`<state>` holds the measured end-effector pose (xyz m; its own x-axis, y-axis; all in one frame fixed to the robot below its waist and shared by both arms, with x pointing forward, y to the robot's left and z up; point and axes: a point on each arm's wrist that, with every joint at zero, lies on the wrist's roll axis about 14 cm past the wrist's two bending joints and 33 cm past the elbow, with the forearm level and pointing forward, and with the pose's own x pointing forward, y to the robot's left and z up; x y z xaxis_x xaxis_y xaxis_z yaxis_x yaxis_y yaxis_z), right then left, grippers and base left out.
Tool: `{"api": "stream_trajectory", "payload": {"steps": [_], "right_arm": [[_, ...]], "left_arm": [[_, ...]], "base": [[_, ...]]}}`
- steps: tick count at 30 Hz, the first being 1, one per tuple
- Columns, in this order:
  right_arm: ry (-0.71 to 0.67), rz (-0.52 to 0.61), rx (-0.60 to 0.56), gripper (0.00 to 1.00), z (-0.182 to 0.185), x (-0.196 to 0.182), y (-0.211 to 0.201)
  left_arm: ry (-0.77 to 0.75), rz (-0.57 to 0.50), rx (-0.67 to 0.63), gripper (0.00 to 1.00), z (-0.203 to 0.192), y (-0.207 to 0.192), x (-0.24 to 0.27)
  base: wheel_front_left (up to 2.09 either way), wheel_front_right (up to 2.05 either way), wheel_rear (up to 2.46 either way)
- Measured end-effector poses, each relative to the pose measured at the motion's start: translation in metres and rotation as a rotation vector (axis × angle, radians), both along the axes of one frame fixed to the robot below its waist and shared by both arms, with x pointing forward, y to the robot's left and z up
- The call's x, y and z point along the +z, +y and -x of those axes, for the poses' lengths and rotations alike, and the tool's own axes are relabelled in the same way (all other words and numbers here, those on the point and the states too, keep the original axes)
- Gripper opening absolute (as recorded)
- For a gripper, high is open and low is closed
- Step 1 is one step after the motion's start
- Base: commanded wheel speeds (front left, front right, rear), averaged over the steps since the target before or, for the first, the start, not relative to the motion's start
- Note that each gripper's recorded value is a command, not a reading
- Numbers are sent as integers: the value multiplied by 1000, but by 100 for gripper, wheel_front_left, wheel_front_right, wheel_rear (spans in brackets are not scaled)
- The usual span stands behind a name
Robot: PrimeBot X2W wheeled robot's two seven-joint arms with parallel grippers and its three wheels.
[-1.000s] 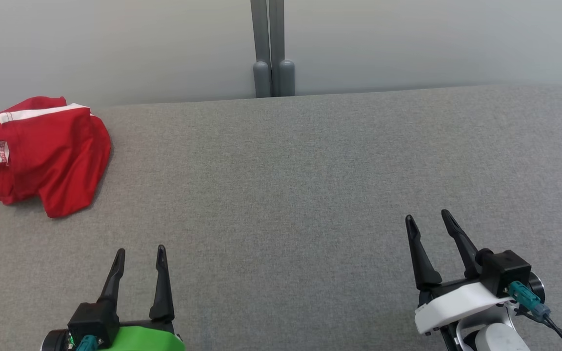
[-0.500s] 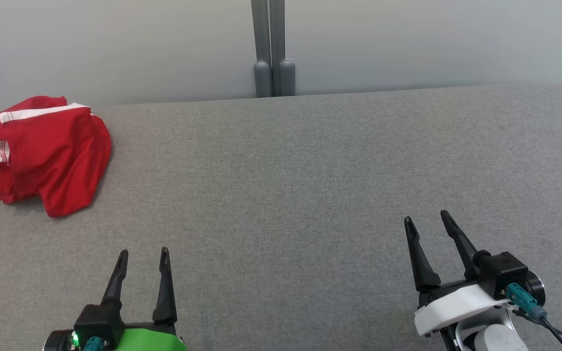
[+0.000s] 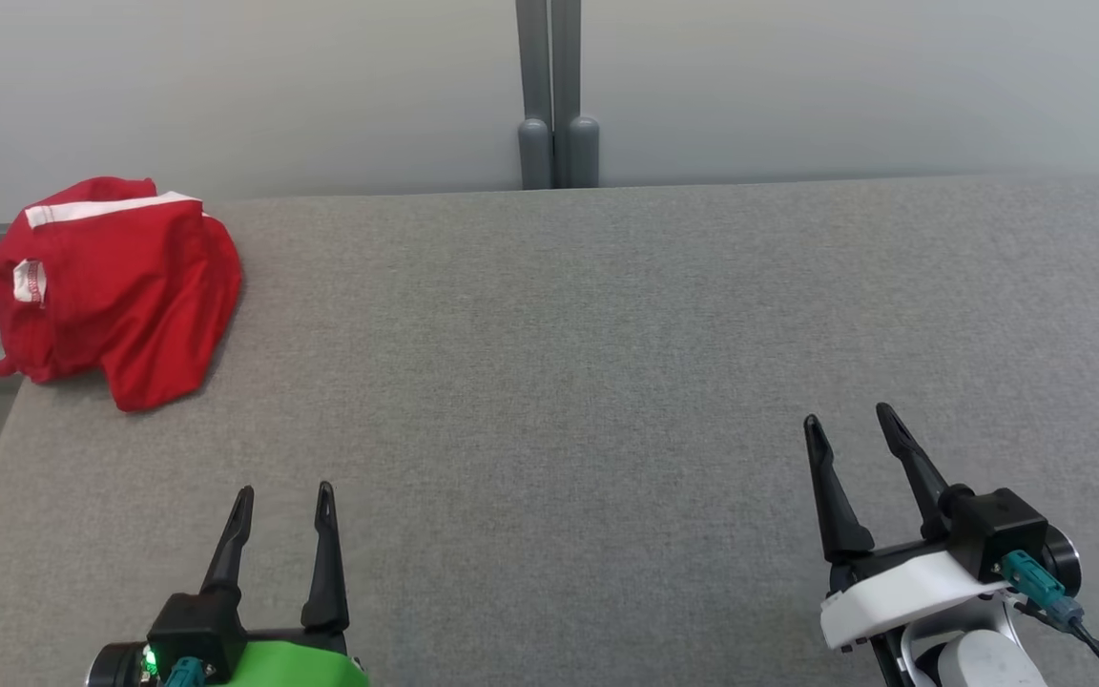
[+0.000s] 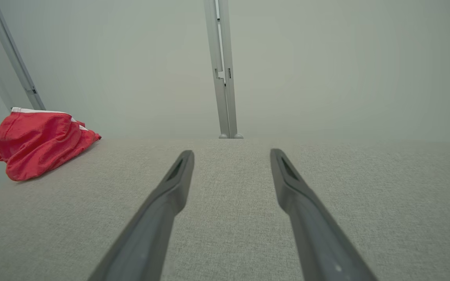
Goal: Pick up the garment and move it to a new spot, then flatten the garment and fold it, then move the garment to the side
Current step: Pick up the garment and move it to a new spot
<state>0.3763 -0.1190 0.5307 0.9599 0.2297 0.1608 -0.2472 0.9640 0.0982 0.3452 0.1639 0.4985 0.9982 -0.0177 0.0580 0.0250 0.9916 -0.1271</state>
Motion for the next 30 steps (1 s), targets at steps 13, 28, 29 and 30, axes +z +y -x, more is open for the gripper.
{"api": "stream_trajectory", "payload": {"steps": [13,28,29,30], "right_arm": [[-7,-2,190,100,-14,2,66],[0,-14,519,100,-10,1,181],[4,-14,531,100,-9,0,185],[8,-15,540,100,-9,-1,188]], "left_arm": [[-19,-6,207,100,36,60,6],[-21,-15,542,100,120,141,8],[-20,-16,554,100,123,143,8],[-18,-16,563,100,125,144,8]], "base": [[0,0,0],[0,0,0],[0,0,0],[0,0,0]]}}
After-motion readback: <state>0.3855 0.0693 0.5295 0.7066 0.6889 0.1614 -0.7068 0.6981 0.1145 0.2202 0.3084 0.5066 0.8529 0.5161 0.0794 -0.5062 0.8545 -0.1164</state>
